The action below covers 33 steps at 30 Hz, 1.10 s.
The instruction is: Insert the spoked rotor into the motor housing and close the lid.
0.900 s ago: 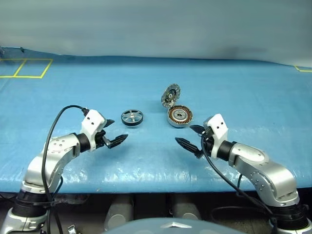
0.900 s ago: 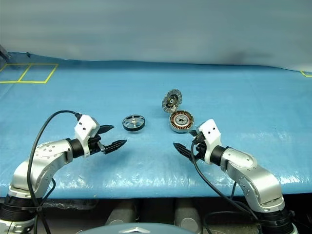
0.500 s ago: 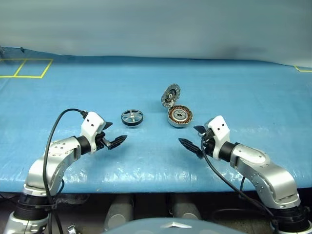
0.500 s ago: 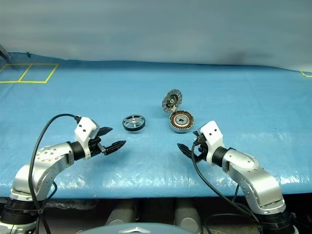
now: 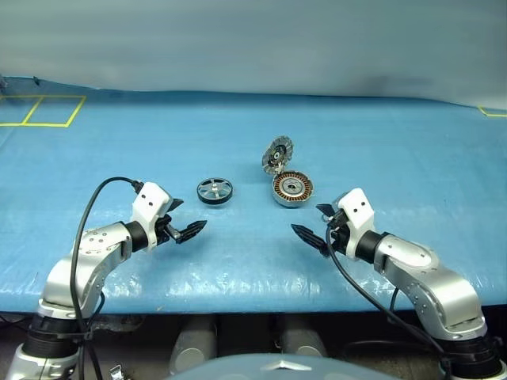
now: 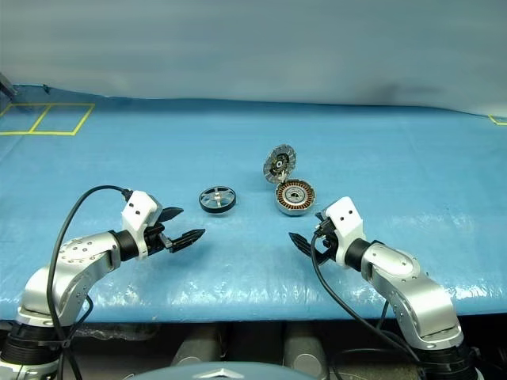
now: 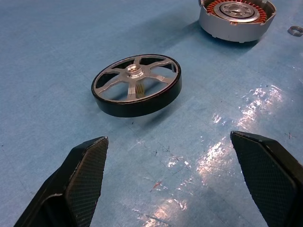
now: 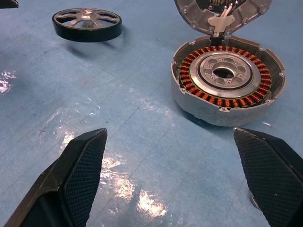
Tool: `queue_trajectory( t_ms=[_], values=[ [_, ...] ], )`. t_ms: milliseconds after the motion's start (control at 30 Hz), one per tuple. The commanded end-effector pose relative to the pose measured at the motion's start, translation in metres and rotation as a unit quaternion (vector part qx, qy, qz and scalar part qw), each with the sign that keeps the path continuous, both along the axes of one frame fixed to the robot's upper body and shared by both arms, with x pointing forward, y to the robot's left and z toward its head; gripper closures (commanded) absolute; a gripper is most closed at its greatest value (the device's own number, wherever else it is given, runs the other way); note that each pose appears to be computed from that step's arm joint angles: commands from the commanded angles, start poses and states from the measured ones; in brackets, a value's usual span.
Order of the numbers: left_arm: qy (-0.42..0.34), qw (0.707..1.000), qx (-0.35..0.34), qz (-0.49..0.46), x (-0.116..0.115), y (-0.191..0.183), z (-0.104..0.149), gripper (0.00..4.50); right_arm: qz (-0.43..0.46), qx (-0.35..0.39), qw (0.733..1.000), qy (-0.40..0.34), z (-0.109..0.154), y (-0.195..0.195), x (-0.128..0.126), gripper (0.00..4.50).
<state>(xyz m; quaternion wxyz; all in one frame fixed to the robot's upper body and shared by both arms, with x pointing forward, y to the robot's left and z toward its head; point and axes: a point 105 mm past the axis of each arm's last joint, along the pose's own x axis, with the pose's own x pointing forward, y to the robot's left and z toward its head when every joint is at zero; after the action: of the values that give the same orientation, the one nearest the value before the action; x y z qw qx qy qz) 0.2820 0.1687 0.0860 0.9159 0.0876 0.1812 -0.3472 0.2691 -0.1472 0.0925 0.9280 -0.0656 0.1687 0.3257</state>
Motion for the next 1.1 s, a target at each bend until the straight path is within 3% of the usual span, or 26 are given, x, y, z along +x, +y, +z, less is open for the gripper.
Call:
queue_trajectory(
  t_ms=[33,433,567,833,1100],
  values=[
    [-0.010,1.000,-0.001,-0.001,0.001,0.001,0.005,0.00,0.005,-0.001,1.000,-0.019,0.011,0.002,0.003,0.01],
    [-0.008,1.000,0.001,-0.002,0.001,0.001,0.004,0.00,0.007,-0.011,1.000,-0.013,0.010,0.002,0.003,0.01],
    [-0.007,1.000,0.003,-0.004,0.002,0.001,0.004,0.00,0.060,-0.073,0.995,-0.014,0.018,0.009,0.007,0.01],
    [-0.006,1.000,-0.005,-0.007,0.004,-0.005,0.001,0.00,0.180,-0.179,0.967,-0.017,0.048,0.034,0.037,0.01],
    [-0.004,1.000,-0.009,0.004,-0.001,-0.003,-0.002,0.00,0.210,-0.294,0.932,-0.005,0.040,0.031,0.077,0.01]
  ],
)
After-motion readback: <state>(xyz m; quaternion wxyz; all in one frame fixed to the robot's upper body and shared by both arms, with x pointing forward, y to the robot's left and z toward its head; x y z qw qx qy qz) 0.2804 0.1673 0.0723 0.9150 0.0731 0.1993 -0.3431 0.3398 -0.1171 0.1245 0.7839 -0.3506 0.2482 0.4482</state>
